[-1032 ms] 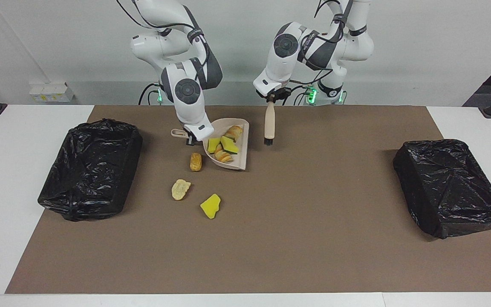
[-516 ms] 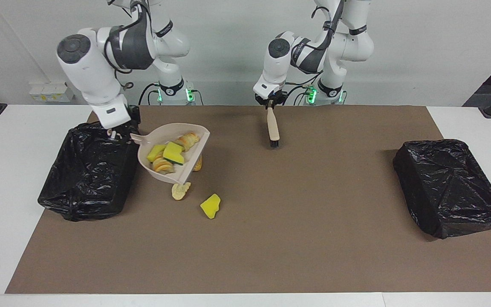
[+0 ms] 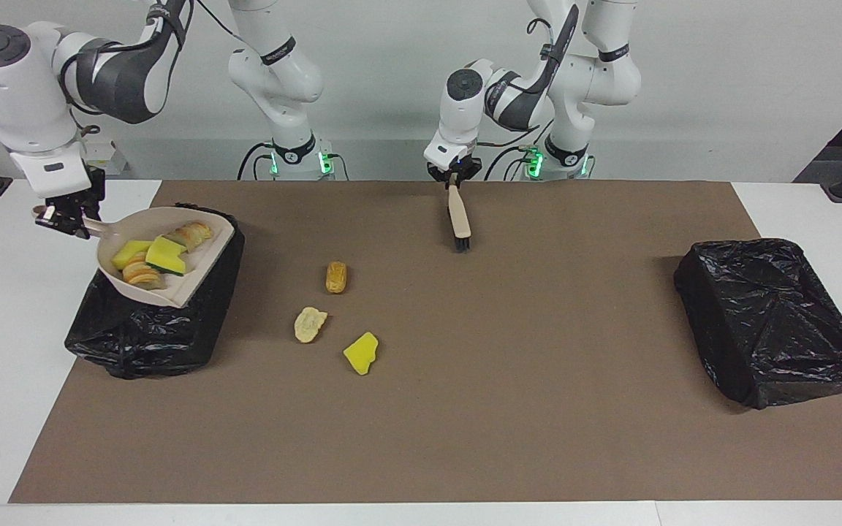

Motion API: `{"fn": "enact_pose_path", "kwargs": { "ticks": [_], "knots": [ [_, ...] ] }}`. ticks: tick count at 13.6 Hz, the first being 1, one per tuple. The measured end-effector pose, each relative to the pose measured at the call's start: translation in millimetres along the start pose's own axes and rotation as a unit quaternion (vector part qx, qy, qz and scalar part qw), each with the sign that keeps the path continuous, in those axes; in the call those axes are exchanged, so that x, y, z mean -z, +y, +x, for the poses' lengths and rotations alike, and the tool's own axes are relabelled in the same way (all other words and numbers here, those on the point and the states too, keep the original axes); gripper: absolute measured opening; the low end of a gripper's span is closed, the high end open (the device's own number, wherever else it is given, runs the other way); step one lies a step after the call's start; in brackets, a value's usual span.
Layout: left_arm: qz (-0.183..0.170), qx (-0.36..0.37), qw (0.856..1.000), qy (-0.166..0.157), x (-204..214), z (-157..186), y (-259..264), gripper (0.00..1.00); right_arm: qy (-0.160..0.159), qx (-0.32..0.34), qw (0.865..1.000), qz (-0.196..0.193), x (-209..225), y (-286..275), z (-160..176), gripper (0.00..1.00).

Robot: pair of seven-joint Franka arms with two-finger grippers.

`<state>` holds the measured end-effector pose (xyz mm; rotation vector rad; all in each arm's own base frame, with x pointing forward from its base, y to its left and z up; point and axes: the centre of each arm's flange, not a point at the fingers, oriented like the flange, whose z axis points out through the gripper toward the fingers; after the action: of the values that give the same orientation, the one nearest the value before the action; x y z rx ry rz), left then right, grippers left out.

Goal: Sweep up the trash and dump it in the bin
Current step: 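Carry the loaded dustpan over the black bag with the right gripper, then tilt the dustpan with the right gripper to dump scraps into the bag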

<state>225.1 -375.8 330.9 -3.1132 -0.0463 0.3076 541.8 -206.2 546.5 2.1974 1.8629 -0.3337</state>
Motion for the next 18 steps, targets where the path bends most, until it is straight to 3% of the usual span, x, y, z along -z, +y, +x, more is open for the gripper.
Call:
{"fn": "enact_pose_path", "kwargs": {
  "ticks": [6,10,14,17,18],
  "knots": [
    [-0.008,-0.005,1.0,-0.014,1.9,16.6,1.0,0.26,-0.133,0.055,0.99,-0.006,-69.2,-7.7,-10.0,0.32],
    [0.009,-0.027,0.998,-0.052,8.4,22.5,1.0,0.26,-0.177,0.085,0.98,-0.01,-65.0,-3.7,2.1,0.32],
    [0.007,-0.049,0.996,-0.075,7.8,20.3,0.9,0.26,-0.236,0.101,0.966,-0.018,-46.1,3.2,50.5,0.32],
    [0.006,-0.064,0.995,-0.078,8.0,21.1,-0.2,0.26,-0.251,0.096,0.963,-0.015,-46.0,1.7,41.0,0.32],
    [0.005,-0.074,0.994,-0.08,8.0,22.4,-1.3,0.33,-0.26,0.094,0.961,-0.014,-44.5,1.3,34.1,0.32]
  ]
}}
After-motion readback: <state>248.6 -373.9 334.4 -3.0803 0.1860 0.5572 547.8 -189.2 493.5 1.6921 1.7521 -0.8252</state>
